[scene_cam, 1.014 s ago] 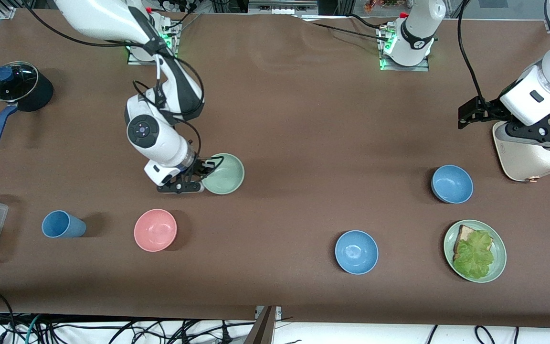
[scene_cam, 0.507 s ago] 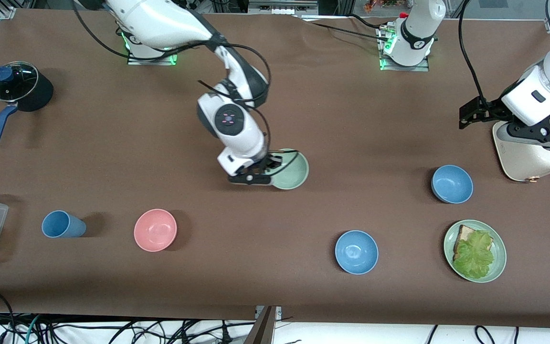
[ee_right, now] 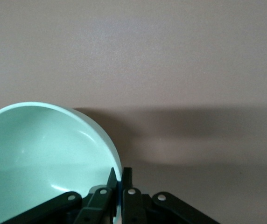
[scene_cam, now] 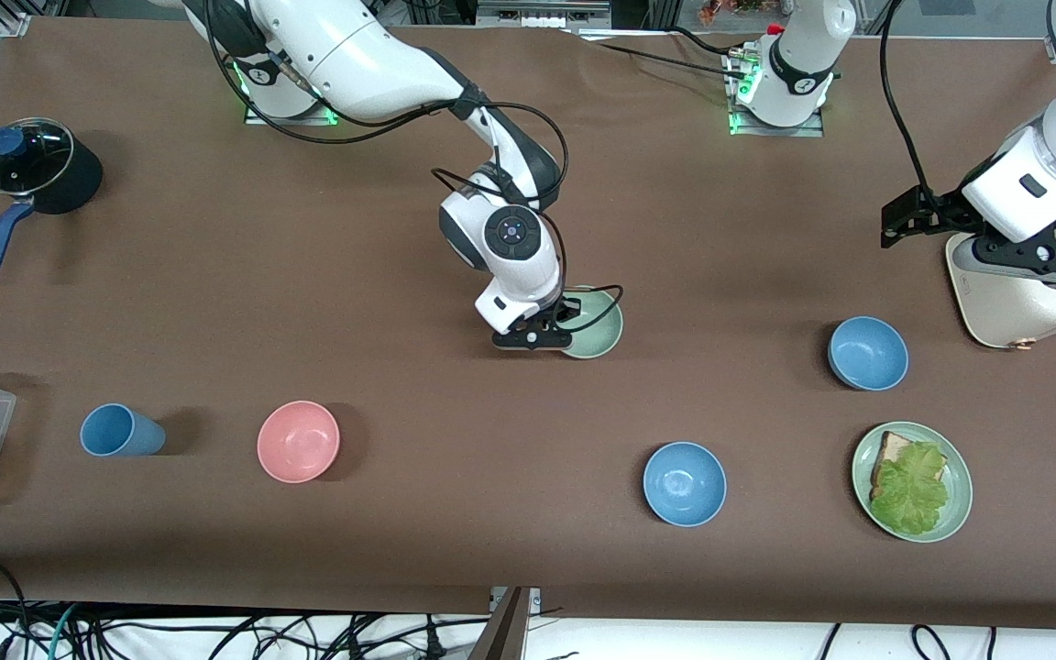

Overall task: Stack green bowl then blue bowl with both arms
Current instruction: 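Slide the green bowl to the table middle and open the right gripper, then withdraw the right gripper while the left gripper reaches the blue bowl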

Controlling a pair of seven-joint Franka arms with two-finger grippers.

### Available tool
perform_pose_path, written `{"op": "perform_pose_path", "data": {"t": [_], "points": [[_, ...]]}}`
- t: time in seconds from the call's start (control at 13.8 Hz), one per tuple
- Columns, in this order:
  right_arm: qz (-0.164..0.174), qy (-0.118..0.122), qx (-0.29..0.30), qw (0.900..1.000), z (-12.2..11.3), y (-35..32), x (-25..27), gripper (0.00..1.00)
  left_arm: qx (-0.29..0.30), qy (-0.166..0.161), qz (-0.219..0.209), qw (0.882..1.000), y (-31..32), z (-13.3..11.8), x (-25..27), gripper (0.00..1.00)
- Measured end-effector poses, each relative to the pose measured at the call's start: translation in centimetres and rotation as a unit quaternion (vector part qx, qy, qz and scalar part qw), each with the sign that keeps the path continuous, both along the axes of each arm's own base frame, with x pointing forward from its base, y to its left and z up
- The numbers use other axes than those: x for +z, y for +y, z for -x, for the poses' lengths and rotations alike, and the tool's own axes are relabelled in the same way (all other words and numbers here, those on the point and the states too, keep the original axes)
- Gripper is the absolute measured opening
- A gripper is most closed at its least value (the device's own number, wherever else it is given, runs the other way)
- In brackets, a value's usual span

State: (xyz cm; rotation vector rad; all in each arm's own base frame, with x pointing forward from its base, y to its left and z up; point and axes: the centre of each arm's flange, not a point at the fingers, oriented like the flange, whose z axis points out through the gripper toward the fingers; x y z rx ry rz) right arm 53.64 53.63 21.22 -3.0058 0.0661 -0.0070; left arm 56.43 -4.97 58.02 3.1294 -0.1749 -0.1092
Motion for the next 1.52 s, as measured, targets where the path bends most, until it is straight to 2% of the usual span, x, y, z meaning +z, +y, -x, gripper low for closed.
{"op": "perform_pose_path", "data": {"t": [0.29,0.51,0.65,0.8,0.94,1.09,1.23,1.38,1.52], "points": [[-0.001,-0.004,-0.002,1.000,-0.3,-0.1,-0.1,0.08,0.000,0.000,0.000,1.000,0.0,0.0,0.0,1.00],[-0.003,-0.011,-0.008,1.000,-1.1,-0.6,0.4,0.38,0.000,0.000,0.000,1.000,0.0,0.0,0.0,1.00],[-0.005,-0.017,-0.018,1.000,-2.7,-1.5,2.6,0.56,0.000,0.000,0.000,1.000,0.0,0.0,0.0,1.00],[0.000,-0.017,-0.038,0.999,-5.0,-4.1,7.0,0.77,0.000,0.000,0.000,1.000,0.0,0.0,0.0,1.00],[0.008,-0.016,-0.061,0.998,-8.3,-9.5,12.9,0.98,0.000,0.000,0.000,1.000,0.0,0.0,0.0,1.00],[0.018,-0.001,-0.048,0.999,-11.1,-17.1,18.7,1.00,0.000,0.000,0.000,1.000,0.0,0.0,0.0,1.00],[0.018,0.013,-0.032,0.999,-12.2,-24.2,23.8,1.00,0.000,0.000,0.000,1.000,-0.1,0.0,0.0,1.00],[0.021,0.022,-0.032,0.999,-11.5,-29.9,28.3,1.00,0.000,0.000,0.000,1.000,0.0,0.0,0.0,1.00],[0.029,0.026,-0.030,0.999,-9.4,-33.8,31.6,1.00,0.000,0.000,0.000,1.000,0.0,0.0,0.0,1.00]]}}
